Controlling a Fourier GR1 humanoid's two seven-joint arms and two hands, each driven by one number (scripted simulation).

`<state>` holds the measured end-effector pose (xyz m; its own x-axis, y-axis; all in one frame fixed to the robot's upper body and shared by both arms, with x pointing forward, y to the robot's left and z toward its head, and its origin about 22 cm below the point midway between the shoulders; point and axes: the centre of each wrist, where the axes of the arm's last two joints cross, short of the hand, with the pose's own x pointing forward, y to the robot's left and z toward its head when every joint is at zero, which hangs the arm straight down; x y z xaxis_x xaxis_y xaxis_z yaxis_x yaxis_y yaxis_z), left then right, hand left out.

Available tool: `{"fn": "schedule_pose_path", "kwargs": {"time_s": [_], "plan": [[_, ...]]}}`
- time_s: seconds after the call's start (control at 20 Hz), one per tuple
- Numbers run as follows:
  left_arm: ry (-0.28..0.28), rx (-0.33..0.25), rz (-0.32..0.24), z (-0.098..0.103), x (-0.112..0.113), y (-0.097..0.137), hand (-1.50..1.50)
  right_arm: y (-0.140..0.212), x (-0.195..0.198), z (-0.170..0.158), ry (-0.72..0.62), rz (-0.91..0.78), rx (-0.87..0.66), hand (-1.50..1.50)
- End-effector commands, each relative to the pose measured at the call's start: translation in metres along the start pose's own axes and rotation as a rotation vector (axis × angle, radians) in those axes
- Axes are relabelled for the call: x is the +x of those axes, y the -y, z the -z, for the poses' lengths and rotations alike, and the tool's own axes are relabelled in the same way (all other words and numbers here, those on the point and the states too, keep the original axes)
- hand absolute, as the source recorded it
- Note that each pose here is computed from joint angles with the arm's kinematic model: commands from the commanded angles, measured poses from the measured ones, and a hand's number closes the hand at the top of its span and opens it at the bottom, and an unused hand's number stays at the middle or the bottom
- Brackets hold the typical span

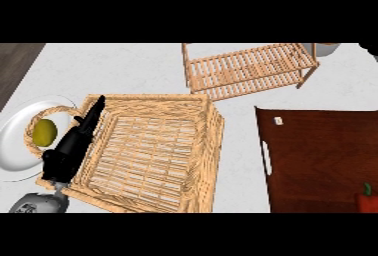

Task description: Pick the cupcake from the tray and place it in the tiered shelf

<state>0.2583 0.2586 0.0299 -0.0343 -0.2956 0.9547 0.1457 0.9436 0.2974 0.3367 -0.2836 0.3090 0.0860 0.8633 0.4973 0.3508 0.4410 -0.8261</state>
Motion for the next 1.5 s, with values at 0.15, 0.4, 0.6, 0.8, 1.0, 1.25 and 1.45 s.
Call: {"fn": "schedule_pose_path", "kwargs": {"time_s": [0.15,0.4,0.6,0.8,1.0,1.25,1.45], "plan": [[-0.199,-0.06,-0.048,-0.005,-0.038,0.019,0.0,-0.028,0.011,0.034,0.023,-0.043,0.016,1.5],[-0.197,-0.066,-0.036,-0.006,-0.036,0.019,0.0,-0.051,0.014,0.054,0.042,-0.079,0.102,1.5],[-0.191,-0.053,-0.045,0.002,-0.032,0.024,0.0,-0.075,0.035,0.063,0.037,-0.088,0.146,1.5],[-0.189,-0.072,-0.036,-0.001,-0.033,0.019,0.0,-0.099,0.033,0.071,0.025,-0.113,0.22,1.5],[-0.177,-0.059,-0.043,-0.006,-0.036,0.012,0.0,-0.126,0.03,0.071,-0.058,0.294,0.338,1.5],[-0.189,-0.057,-0.034,-0.01,-0.037,0.017,0.0,-0.144,0.034,0.075,-0.156,0.645,0.423,-1.5],[-0.194,-0.042,-0.032,-0.006,-0.034,0.012,0.0,-0.131,0.026,0.085,-0.128,0.828,0.319,-1.5]]}}
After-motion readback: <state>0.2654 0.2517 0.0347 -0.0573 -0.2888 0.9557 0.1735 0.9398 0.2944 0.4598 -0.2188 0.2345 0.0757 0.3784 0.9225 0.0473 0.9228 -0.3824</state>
